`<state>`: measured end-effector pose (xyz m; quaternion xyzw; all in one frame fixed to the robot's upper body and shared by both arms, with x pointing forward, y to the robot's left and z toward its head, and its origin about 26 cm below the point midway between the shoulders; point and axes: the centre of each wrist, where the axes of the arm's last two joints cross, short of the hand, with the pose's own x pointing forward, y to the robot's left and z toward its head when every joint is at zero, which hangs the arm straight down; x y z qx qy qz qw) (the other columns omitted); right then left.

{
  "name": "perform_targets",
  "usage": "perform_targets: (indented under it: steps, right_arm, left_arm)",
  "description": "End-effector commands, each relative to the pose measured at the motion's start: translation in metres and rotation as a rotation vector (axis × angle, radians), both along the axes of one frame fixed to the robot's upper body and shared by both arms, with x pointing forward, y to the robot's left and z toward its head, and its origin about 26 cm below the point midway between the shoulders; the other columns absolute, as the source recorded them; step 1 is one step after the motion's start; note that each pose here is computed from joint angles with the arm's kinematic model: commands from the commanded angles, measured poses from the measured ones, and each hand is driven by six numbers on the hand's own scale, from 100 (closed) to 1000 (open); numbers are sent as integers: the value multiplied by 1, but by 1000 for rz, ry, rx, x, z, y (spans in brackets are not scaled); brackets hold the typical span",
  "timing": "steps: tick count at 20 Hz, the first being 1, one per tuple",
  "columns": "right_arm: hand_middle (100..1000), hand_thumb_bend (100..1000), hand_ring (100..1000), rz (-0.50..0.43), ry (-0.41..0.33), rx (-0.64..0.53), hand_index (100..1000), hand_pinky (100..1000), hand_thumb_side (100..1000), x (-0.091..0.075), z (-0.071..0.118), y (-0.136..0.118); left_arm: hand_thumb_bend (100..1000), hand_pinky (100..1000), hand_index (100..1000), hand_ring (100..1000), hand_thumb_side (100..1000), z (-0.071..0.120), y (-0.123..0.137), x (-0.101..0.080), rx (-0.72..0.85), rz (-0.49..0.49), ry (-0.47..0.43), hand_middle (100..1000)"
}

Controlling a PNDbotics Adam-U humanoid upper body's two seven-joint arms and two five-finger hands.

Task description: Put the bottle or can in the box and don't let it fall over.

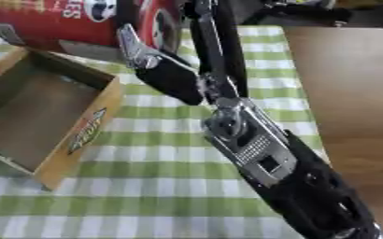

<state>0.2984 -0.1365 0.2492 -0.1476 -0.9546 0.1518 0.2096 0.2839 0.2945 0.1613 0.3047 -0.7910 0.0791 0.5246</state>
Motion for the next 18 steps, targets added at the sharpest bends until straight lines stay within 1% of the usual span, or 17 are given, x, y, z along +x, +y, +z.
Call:
perform_targets:
  steps: [1,5,12,18]
  right_arm:
    - [564,100,590,45,-20,7,718,291,100,-5,10,7]
    - [571,100,596,52,26,-12,725,283,100,4,2,18]
    - [578,100,601,83,73,-43,730,272,100,19,-15,43]
    - [584,100,607,31,119,-84,732,263,100,38,-36,51]
  left_arm:
    - [128,583,694,516,708,10,1,-1,15,0,-38,645]
    - [129,584,695,516,708,12,0,0,16,-5,-45,645]
    - [134,586,696,517,699,20,2,2,33,9,-78,645]
    - [136,586,695,516,699,19,1,2,31,1,-72,645]
